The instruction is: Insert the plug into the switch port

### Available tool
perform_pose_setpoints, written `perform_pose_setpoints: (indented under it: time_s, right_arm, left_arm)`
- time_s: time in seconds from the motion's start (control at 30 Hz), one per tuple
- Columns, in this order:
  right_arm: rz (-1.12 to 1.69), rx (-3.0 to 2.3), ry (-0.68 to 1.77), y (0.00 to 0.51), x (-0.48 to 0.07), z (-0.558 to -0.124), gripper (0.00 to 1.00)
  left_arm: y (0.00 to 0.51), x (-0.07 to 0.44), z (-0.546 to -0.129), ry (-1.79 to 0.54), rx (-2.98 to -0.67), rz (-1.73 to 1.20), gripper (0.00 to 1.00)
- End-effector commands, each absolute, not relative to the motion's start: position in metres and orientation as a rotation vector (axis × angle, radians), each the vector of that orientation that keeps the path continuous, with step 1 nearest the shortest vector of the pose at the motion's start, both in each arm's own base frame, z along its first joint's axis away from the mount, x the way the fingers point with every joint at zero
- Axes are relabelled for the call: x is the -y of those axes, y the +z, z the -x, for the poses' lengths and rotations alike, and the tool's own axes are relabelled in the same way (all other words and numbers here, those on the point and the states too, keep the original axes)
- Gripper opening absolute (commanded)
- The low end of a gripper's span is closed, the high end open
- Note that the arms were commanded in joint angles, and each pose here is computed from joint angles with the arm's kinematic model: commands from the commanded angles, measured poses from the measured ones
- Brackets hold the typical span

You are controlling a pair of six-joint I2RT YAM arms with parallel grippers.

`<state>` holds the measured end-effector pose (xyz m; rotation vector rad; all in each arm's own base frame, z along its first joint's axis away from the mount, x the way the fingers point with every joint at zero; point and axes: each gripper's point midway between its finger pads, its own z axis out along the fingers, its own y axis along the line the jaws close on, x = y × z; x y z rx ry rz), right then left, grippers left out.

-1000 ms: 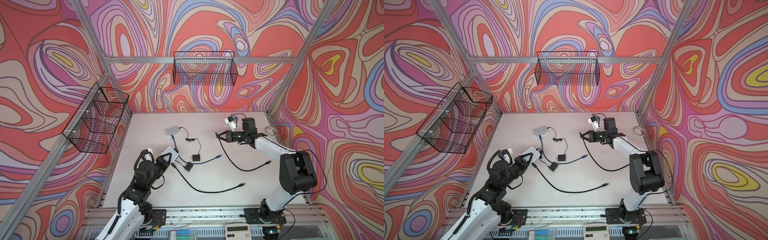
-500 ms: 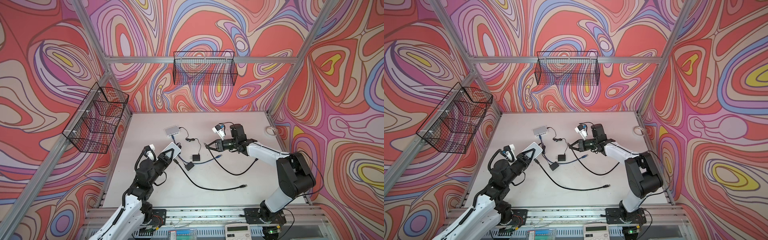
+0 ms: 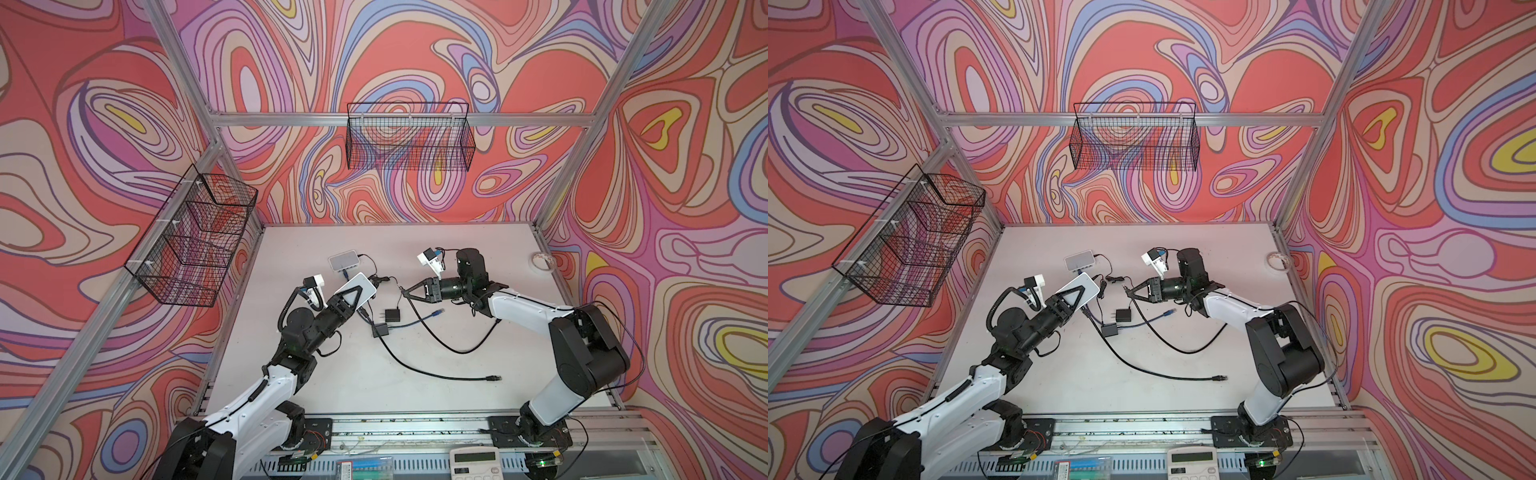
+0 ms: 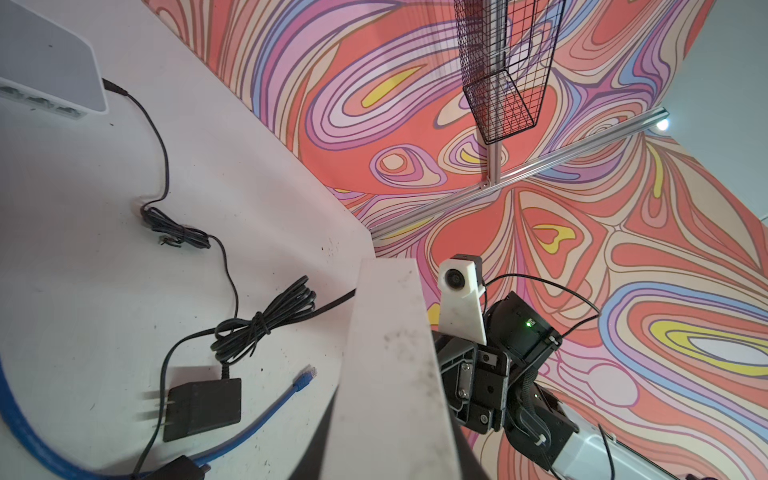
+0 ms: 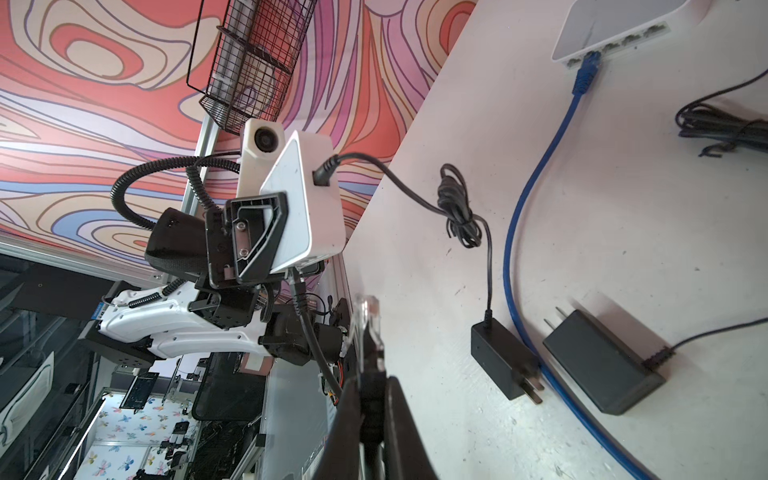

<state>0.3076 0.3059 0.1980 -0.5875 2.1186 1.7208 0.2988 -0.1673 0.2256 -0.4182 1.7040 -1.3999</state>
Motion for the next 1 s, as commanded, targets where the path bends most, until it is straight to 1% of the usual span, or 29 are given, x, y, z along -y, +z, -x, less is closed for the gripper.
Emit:
perform_pose_setpoints:
  time_s: [0.0,0.17,0.47,0.53,0.57,0.63,0.97]
  right_arm:
    - [0.624,-2.116,1.737,0.2,-0.308,-0.3,0.0]
    - [0.631,-2.108,1.734,0.205,-0.308,-0.3,0.0]
    - [0.648,-2.086,1.736,0.214,-0.309,-0.293,0.0]
    - [0.655,-2.079,1.733,0.216,-0.308,-0.292,0.0]
    - [0.657,-2.078,1.732,0.217,-0.308,-0.291,0.0]
    - [0.659,-2.08,1.731,0.216,-0.308,-0.291,0.0]
    - [0.669,-2.065,1.708,0.222,-0.307,-0.292,0.0]
  left_arm:
    - [0.277,0.179,-0.293,-1.507,-1.565,0.265,0.0]
    - [0.283,0.194,-0.299,-1.537,-1.597,0.203,0.0]
    - [0.29,0.222,-0.318,-1.642,-1.553,0.139,0.0]
    - [0.284,0.23,-0.323,-1.668,-1.562,0.138,0.0]
    - [0.295,0.234,-0.326,-1.684,-1.534,0.118,0.0]
    - [0.296,0.241,-0.33,-1.702,-1.535,0.11,0.0]
    - [0.291,0.252,-0.333,-1.702,-1.584,0.088,0.0]
